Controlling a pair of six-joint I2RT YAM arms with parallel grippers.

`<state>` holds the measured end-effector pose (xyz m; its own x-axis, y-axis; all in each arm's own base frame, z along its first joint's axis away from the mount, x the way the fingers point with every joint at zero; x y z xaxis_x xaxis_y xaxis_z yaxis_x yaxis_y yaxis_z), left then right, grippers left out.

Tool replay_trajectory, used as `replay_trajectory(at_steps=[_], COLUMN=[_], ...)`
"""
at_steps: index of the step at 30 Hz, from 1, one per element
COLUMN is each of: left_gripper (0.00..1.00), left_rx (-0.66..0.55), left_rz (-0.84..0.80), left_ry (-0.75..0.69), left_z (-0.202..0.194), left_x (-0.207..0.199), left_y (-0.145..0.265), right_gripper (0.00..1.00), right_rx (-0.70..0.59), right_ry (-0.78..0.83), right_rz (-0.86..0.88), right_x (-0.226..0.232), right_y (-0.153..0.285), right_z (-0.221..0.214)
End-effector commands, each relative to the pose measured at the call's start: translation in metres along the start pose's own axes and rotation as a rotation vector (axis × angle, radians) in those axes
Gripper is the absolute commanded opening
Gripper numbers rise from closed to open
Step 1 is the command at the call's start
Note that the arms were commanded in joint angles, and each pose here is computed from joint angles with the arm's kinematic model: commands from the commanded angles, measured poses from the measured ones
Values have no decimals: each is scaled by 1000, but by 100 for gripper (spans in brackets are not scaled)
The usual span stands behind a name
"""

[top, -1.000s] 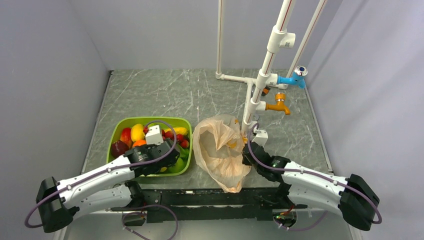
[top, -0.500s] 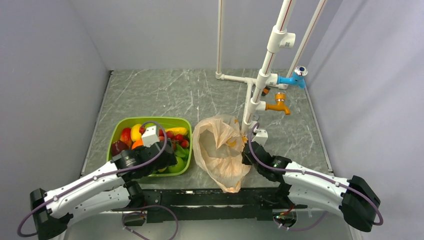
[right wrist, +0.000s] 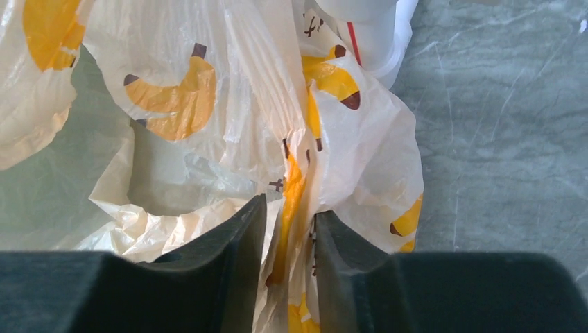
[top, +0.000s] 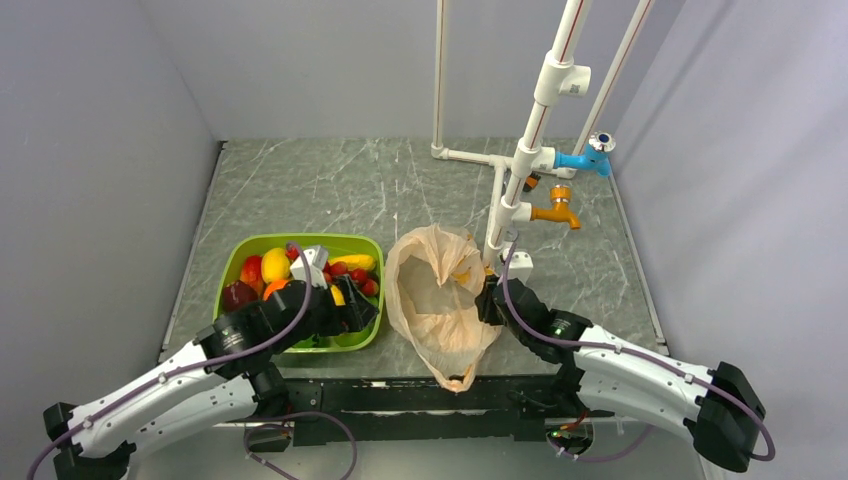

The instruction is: Take the fake fruits out of the plastic bag

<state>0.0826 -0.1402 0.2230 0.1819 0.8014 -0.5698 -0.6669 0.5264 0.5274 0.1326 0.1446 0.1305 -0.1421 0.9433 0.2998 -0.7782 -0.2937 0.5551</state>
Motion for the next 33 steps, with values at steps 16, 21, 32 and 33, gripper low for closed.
replay_trajectory(at_steps=[16,21,32,33], left_gripper=[85,83,72,71], left_rx=[105,176,233,230], left_rz=[-356,-403,-411,-400], left_ry=[-108,-180,-216,-222], left_z=[6,0,-8,-6], left_x=[-66,-96,-123,-124], left_y=[-34,-58,-89,-88], right_gripper=[83,85,89,91], right_rx=[-144,-163,-146,-152], right_ry=[52,62,24,16], right_rz=[23,-3,-39,-58], right_x=[15,19,7,5], right_y=[14,21,34,37], right_z=[46,61,56,58])
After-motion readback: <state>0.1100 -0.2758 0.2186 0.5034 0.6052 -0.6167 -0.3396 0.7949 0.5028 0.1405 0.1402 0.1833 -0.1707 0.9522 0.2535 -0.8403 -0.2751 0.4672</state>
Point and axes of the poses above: each gripper's point midway between its finger pads, its own y axis back along the fingers, its own x axis along the line the jaws close on, z = x × y, the point moved 9 cm from there along y, back along the fingers, and after that the axes turned 2 degrees about -y, right-handed, at the moved point
